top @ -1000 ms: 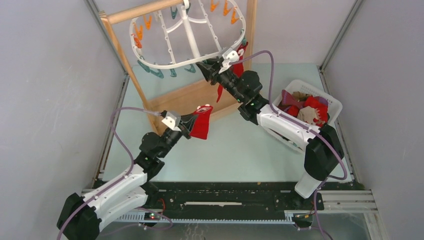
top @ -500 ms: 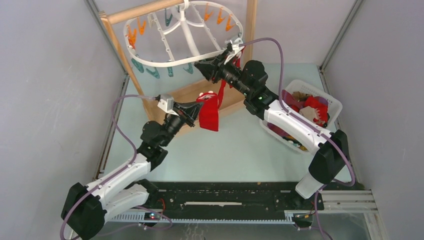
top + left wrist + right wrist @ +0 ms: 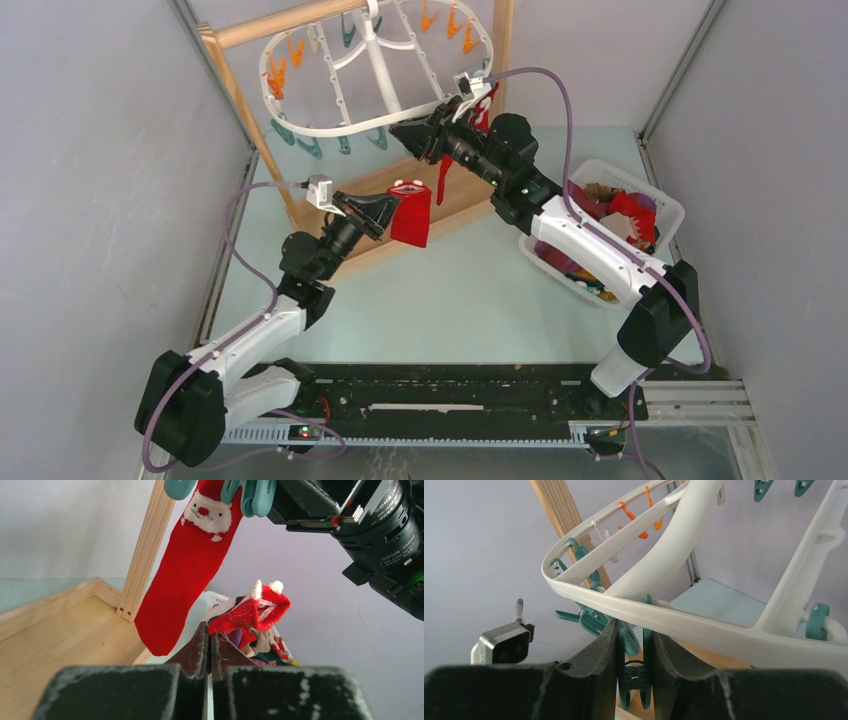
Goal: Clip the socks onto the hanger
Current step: Open the clamp at the hanger.
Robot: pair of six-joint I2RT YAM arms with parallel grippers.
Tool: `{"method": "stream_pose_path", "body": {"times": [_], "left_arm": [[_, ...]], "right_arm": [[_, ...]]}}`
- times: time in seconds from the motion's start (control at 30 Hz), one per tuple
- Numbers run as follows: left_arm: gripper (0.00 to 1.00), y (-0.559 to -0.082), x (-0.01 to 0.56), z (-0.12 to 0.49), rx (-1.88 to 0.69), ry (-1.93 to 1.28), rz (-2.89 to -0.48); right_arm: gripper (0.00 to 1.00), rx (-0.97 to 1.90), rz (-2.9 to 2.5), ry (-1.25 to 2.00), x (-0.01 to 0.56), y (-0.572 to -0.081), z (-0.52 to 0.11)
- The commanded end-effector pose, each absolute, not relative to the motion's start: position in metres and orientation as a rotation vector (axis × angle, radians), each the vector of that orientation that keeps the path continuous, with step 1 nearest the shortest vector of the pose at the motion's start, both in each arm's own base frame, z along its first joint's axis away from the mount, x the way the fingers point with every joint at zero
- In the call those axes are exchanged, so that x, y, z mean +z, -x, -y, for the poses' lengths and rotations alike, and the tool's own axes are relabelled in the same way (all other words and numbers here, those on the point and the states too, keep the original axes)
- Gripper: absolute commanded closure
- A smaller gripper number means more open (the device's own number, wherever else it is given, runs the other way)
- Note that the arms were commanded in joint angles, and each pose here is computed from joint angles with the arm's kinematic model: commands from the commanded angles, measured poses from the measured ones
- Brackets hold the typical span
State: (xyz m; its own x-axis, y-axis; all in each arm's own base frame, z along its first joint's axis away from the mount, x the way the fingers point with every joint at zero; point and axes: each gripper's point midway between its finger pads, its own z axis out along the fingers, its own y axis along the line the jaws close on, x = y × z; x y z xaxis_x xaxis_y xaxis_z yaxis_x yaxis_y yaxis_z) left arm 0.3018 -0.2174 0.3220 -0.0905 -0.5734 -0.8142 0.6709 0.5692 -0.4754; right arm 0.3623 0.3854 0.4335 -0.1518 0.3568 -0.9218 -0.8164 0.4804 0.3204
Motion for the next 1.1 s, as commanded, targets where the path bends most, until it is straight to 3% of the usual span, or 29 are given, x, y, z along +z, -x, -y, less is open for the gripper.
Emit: {"method": "stream_pose_path", "body": {"times": [0.0,0.47,1.07], "left_arm": [[1.00,-0.297,0.365,0.220,-1.128,-0.128,-1.176],[1.00,-0.308,0.376,0.230,-1.370,0.010,-1.232],[1.00,-0.320,0.376,0.233,-1.451,0.117,-1.293]], "right_arm": [[1.00,1.154,-1.325,0.461,0.461,-0.343,-0.382],[1.00,1.165,-1.322,0.493,0.457,-0.340,-0.381],[1.00,1.135,-1.323,0.549,0.451,-0.338,-0.383]]}}
